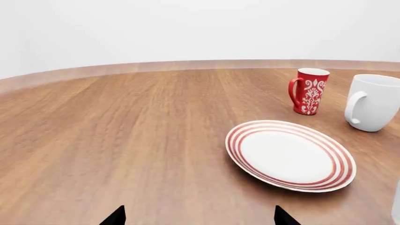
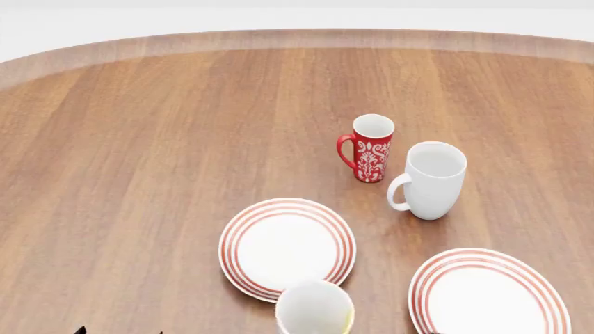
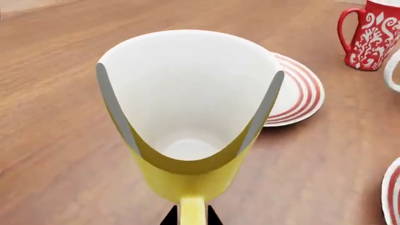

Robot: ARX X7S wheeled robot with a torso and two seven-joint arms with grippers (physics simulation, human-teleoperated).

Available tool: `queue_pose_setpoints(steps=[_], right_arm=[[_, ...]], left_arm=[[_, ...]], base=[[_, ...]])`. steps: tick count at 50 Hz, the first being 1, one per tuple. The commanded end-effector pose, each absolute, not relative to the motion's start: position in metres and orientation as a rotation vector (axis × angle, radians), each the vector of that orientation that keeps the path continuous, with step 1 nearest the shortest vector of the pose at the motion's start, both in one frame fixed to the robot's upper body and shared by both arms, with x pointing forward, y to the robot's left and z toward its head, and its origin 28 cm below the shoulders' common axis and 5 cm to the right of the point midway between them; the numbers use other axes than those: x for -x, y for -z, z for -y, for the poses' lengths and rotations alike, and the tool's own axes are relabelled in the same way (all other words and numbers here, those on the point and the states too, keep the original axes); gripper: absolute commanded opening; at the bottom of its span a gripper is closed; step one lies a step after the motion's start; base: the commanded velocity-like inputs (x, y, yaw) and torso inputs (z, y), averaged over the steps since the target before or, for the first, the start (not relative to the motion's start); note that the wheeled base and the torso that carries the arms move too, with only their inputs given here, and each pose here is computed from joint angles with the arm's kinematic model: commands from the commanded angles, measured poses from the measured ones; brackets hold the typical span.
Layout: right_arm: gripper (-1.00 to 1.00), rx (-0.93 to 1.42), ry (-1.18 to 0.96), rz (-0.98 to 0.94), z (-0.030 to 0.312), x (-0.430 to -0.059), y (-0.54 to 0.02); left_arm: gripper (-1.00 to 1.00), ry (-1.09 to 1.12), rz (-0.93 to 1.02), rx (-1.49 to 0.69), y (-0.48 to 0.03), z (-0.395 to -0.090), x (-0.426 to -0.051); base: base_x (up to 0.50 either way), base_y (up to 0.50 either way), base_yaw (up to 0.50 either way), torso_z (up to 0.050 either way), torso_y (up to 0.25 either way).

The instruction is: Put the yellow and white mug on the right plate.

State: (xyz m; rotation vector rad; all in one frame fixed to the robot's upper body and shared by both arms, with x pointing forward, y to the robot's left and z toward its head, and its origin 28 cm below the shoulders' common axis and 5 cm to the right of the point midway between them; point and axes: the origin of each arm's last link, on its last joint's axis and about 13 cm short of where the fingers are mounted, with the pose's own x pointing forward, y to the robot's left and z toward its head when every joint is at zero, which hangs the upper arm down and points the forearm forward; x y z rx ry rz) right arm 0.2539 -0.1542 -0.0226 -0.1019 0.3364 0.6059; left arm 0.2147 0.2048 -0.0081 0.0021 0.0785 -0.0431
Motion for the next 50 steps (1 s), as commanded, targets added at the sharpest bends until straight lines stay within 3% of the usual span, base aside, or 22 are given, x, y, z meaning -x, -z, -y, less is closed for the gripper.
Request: queue_pose_setpoints(steps=[1, 21, 35, 50], right_arm=[[-1.00, 0.121, -0.526, -0.248, 0.168, -0.254, -0.011], [-1.00, 0.092, -0.289, -0.144, 0.211, -0.232, -0.045], [-1.00, -0.061, -0.013, -0.139, 0.226, -0.239, -0.054], [-1.00, -0.149, 0.074, -0.110, 0.232, -0.242, -0.053]], left_arm=[[1.00, 0.042, -0.080, -0.001, 0.008, -0.205, -0.215], [1.00, 0.041, -0.083, -0.004, 0.010, -0.205, -0.215], [1.00, 0.042, -0.084, -0.004, 0.010, -0.205, -0.216], [1.00, 0.046, -0.080, -0.001, 0.010, -0.205, -0.216]], base=[[0.00, 0.00, 0.00, 0.000, 0.000], [0.00, 0.00, 0.00, 0.000, 0.000], [0.00, 0.00, 0.00, 0.000, 0.000], [0.00, 0.00, 0.00, 0.000, 0.000]])
